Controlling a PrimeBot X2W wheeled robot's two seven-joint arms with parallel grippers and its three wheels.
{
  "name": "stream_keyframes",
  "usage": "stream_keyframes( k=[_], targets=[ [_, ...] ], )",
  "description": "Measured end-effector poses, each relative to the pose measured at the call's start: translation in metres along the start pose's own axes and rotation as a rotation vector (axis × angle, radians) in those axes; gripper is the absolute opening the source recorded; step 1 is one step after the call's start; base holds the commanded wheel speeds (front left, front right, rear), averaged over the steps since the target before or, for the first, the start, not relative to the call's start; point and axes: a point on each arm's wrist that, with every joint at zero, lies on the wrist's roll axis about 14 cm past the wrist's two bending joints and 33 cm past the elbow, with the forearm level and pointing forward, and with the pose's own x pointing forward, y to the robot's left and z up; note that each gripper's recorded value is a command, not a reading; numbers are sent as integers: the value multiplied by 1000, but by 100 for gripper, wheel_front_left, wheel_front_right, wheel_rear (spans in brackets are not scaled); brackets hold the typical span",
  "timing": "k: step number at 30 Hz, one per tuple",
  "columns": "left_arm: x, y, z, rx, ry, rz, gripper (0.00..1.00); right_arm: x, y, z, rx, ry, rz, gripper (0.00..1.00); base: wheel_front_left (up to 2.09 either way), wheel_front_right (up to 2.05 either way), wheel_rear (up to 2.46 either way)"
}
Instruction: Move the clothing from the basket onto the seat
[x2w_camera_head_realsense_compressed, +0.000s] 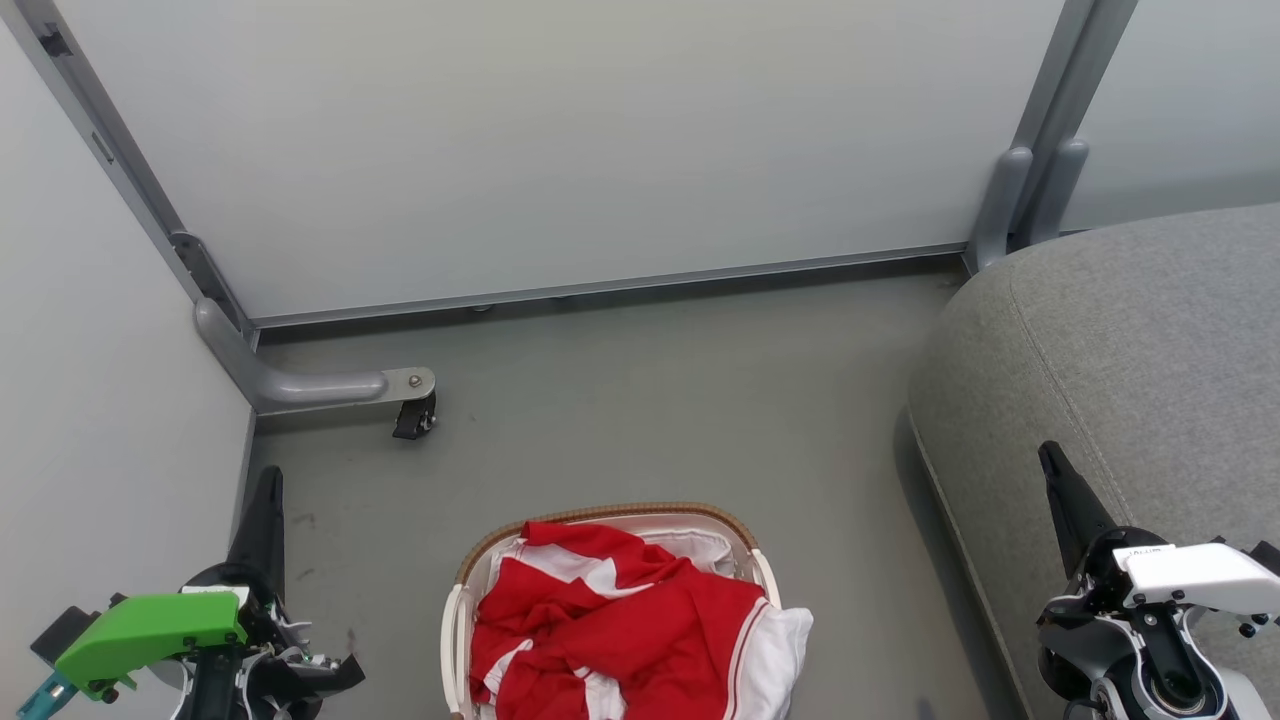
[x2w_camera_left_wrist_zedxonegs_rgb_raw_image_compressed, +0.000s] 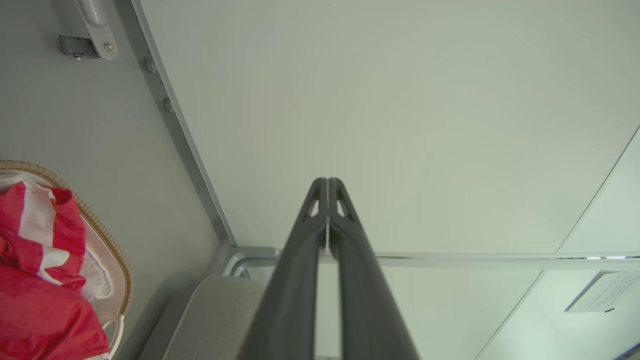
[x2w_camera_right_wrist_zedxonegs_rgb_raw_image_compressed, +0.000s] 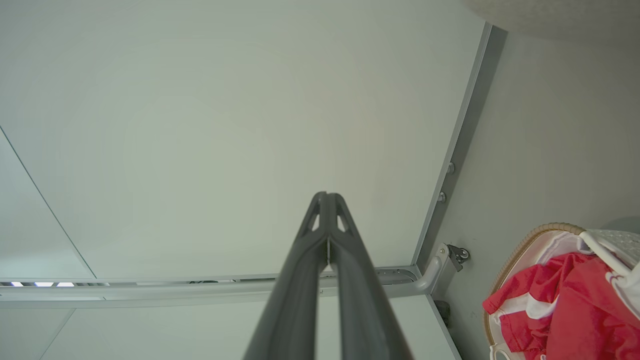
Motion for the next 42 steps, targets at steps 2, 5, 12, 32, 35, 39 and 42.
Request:
stream_keyframes(
  k=[2, 5, 12, 32, 35, 39, 42],
  targets=[
    [0, 0, 0, 0, 0, 0, 0, 0, 0, 0, 0, 0, 0, 0, 0, 0, 0],
    [0, 0, 0, 0, 0, 0, 0, 0, 0, 0, 0, 0, 0, 0, 0, 0, 0],
    [0, 0, 0, 0, 0, 0, 0, 0, 0, 0, 0, 0, 0, 0, 0, 0, 0],
    [-13, 32, -7, -7, 2, 98, 100, -11, -28, -6, 16, -7, -83, 100, 0, 0, 0],
    [-13, 32, -11, 4, 4, 98, 100, -11, -29, -6, 0, -14, -86, 100, 0, 0, 0],
    [-13, 33, -13, 31, 4, 100, 100, -12, -30, -3, -35, -29, -92, 100, 0, 0, 0],
    [-12, 31, -15, 62, 4, 95, 100, -12, -31, 1, -73, -45, -96, 100, 0, 0, 0]
  ],
)
